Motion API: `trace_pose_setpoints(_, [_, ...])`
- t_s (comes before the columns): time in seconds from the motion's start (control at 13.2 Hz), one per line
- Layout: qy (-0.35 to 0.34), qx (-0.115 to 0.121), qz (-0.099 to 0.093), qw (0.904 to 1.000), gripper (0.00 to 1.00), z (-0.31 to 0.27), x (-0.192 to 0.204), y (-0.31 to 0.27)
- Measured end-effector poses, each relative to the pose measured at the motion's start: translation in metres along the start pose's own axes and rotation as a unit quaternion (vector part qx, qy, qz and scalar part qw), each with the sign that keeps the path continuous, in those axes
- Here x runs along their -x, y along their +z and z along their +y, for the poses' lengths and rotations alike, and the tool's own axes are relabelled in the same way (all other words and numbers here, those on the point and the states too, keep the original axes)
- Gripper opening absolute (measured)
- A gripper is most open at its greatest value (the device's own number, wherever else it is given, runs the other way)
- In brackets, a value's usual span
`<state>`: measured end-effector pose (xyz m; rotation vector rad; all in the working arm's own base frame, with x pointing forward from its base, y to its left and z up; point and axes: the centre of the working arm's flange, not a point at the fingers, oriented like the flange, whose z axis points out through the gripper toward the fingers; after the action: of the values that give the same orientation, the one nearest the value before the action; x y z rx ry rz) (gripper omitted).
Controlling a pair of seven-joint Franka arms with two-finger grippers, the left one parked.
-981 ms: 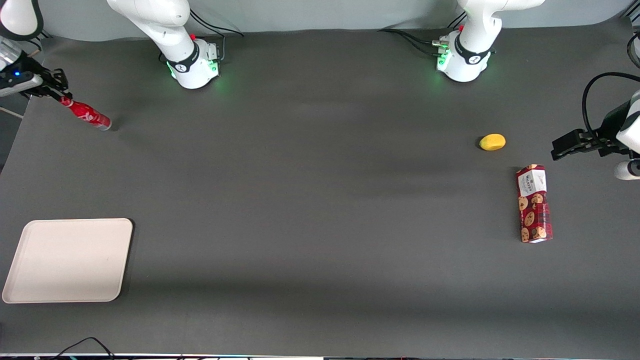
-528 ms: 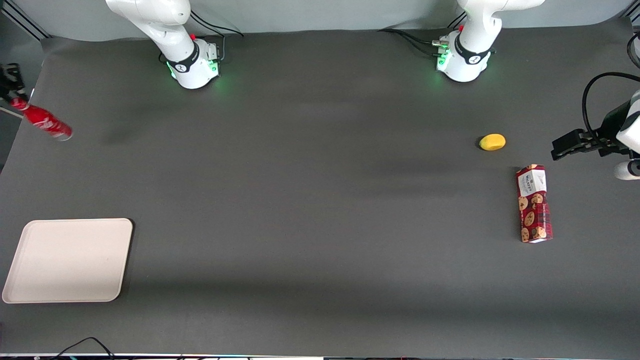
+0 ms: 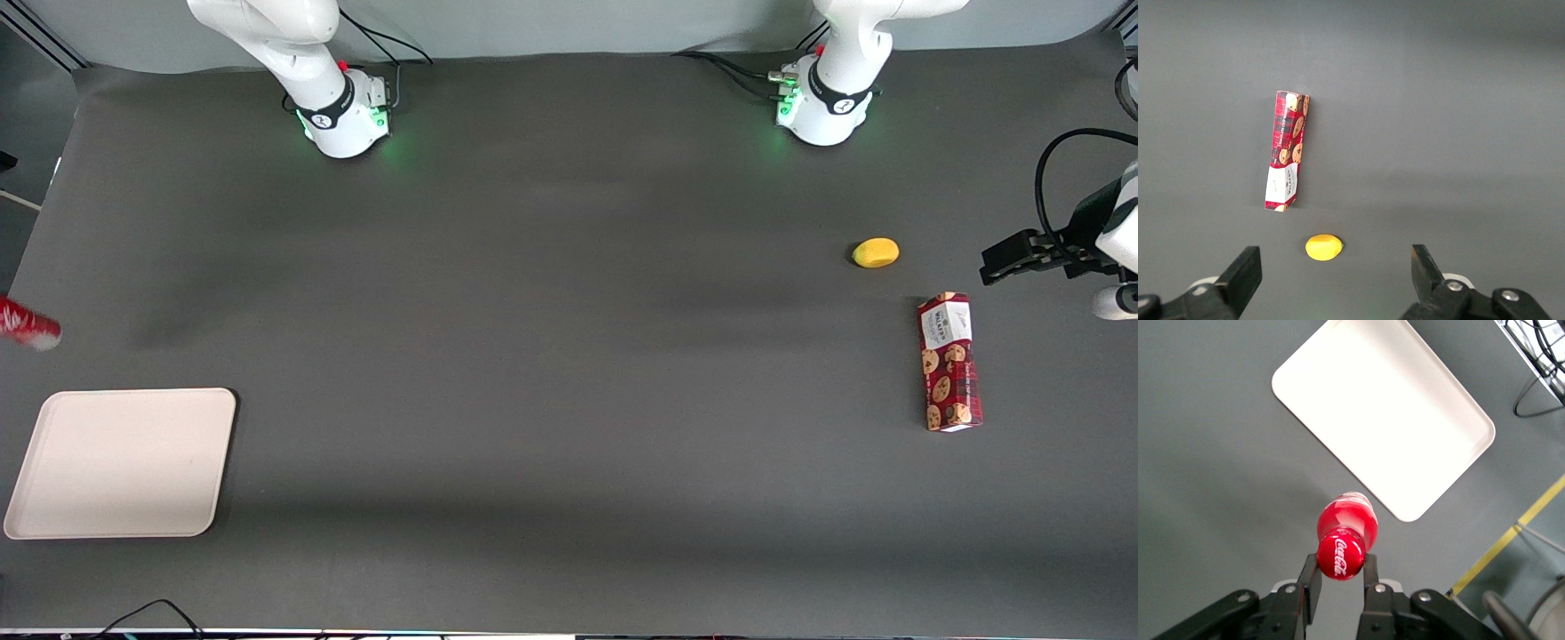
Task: Place coke bottle on tray
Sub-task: 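Lift the bottle and carry it with the right gripper toward the white tray, then lower the bottle onto the tray's corner and open the right gripper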
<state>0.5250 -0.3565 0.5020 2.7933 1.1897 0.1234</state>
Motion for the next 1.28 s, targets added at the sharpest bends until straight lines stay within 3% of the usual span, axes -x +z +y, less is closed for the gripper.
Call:
trace_pose_setpoints(0.45, [-0.047, -0.018, -0.003, 0.9987, 0.3, 0.082, -0.013, 0.123])
trace_pose_setpoints(0.83, [-0.04, -0.014, -0.012, 0.999, 0.3, 0.098, 0.016, 0.152])
trace_pose_setpoints(0.98, [-0.034, -0.014, 0.0, 0.9993, 0.3, 0.098, 0.019, 0.155])
trace_pose_setpoints(1.13, [-0.031, -0.015, 0.011, 0.9993, 0.34, 0.098, 0.016, 0.159])
trace_pose_setpoints(1.28, [-0.032, -0.014, 0.014, 0.9993, 0.51, 0.099, 0.013, 0.16])
